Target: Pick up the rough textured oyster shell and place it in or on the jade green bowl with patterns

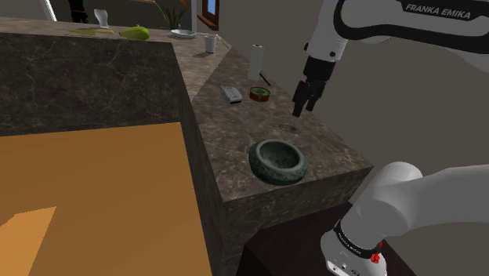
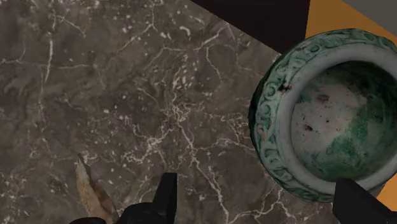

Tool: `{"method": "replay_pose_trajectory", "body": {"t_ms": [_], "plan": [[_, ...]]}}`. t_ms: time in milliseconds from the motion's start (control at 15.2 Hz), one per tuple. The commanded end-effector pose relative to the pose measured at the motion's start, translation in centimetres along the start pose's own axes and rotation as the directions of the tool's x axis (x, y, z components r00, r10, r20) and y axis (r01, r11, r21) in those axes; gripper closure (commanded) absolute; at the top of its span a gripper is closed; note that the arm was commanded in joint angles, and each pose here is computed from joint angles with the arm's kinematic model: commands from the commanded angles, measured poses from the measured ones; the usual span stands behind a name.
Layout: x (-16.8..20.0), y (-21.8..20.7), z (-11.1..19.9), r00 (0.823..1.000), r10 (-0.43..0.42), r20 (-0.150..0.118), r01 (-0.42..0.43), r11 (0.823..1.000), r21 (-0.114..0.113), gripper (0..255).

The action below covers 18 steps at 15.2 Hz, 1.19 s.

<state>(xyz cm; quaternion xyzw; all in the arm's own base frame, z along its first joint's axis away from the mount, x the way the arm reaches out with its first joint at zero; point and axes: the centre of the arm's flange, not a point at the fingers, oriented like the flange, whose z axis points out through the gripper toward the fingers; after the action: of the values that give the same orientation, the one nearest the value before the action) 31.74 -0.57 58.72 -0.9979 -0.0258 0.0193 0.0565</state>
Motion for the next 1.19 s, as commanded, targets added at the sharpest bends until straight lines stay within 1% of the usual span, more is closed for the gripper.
{"method": "replay_pose_trajectory", "body": {"t_ms": [0, 264, 528, 792, 1122], "plan": [[0.0, 0.0, 0.0, 1.000, 0.000, 0.000, 0.000, 1.000, 0.000, 0], [1.6, 4.3, 2.6, 0.994, -0.106, 0.006, 0.106, 0.994, 0.000, 0], [3.6, 8.4, 5.3, 0.977, -0.212, 0.013, 0.212, 0.977, 0.000, 0], [6.0, 12.3, 8.0, 0.949, -0.314, 0.019, 0.314, 0.949, 0.002, 0], [9.5, 16.7, 11.3, 0.900, -0.436, 0.026, 0.436, 0.900, 0.004, 0]]}}
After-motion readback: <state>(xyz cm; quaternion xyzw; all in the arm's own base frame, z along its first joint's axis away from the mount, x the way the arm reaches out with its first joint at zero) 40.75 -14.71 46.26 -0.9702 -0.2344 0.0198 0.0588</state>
